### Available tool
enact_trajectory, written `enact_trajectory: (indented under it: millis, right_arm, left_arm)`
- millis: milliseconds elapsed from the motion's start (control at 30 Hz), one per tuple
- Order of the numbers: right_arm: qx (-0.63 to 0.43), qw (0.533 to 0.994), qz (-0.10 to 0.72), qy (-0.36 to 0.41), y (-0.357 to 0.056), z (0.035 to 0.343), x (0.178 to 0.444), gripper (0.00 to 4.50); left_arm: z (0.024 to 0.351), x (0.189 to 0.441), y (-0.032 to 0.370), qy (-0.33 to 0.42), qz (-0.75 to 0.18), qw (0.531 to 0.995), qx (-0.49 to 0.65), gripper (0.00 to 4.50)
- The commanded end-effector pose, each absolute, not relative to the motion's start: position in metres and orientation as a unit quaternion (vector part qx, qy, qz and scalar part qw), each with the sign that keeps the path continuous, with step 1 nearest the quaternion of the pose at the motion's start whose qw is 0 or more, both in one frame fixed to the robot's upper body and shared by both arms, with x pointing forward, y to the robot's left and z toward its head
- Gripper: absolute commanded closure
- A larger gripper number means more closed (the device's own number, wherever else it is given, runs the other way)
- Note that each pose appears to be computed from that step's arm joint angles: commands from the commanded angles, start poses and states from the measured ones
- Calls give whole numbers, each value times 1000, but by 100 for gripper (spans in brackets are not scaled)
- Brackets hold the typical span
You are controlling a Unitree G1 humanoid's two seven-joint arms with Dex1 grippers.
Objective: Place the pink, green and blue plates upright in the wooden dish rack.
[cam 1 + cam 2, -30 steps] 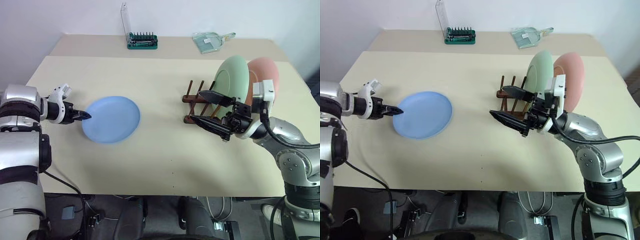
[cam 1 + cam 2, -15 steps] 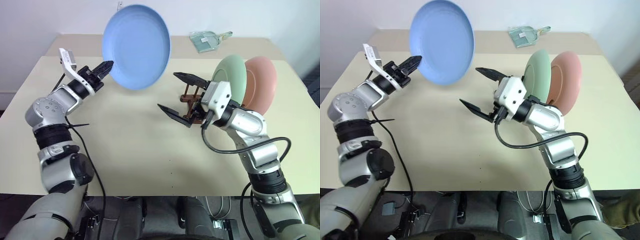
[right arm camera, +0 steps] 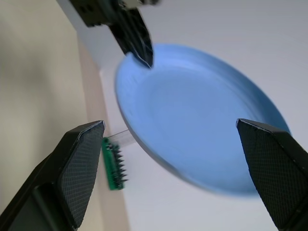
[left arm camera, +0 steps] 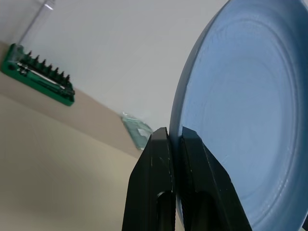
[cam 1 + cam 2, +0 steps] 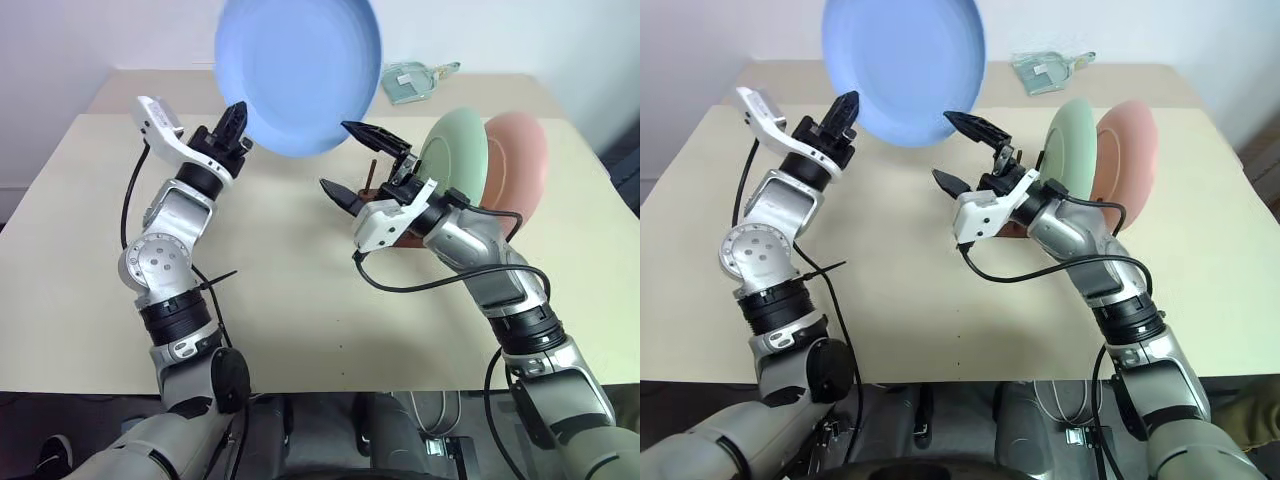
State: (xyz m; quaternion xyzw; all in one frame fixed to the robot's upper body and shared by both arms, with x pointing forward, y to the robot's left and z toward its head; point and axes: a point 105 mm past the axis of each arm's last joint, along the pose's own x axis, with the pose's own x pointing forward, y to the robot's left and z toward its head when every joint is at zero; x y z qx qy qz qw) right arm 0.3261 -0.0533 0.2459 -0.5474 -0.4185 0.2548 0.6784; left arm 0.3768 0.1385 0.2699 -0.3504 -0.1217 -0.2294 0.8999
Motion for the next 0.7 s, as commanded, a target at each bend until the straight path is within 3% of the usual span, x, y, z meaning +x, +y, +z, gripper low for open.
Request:
enact_trajectory:
  millis: [33,433,567,700]
  right_arm:
    - [-571,654,242,-433,-51,248,326,0]
    - [-608,650,203,-408,-56,245,342,0]
    - [-610,652,204,-401,-57,244,344,132]
    - [-612,650,203,-402,-56,246,345,341]
  left_arm:
    - [285,366,132,-156,-235,898,-338,448]
    - [273,355,109,-146,-250,908,-302,448]
    - [276,354,106,-151,-251,909,-298,450]
    - [276,352,101,-151,-253,912,-286,450]
